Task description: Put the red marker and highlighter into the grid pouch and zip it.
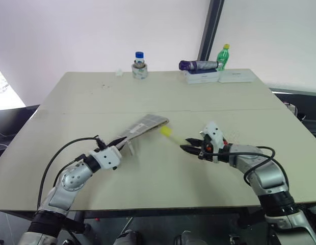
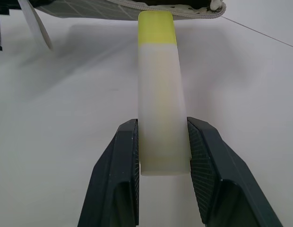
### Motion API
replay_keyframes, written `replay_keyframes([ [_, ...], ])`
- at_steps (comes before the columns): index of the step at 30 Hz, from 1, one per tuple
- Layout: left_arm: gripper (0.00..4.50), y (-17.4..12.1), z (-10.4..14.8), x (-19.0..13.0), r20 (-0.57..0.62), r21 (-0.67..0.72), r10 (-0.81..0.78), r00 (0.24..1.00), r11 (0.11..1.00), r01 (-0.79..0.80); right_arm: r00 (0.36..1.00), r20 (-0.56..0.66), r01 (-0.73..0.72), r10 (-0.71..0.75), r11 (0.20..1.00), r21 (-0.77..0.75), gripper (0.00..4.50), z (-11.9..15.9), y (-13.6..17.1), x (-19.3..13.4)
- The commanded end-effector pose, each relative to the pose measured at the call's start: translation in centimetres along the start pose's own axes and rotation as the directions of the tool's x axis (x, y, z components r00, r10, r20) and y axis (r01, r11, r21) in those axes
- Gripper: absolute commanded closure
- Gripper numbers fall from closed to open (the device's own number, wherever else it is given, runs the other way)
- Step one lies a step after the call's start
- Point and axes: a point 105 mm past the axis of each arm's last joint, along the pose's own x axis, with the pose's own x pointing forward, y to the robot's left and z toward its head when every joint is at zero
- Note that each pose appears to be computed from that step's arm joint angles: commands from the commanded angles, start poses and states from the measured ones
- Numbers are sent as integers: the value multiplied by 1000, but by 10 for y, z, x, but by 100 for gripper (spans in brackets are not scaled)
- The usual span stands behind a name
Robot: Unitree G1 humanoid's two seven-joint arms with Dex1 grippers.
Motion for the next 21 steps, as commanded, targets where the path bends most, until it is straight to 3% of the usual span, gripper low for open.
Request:
replay_keyframes([
  [1,450,4,12,1,47,19,7,999,1000,-8,998,59,-14,18,998,-64,363,20,5,5],
  [12,450,1,12,2,40,15,6,999,1000,-6,996,80,-29,34,997,-73,363,31,4,6],
  [21,450,-1,11,2,40,26,-6,999,1000,5,996,68,59,-53,995,-82,363,28,-18,0],
])
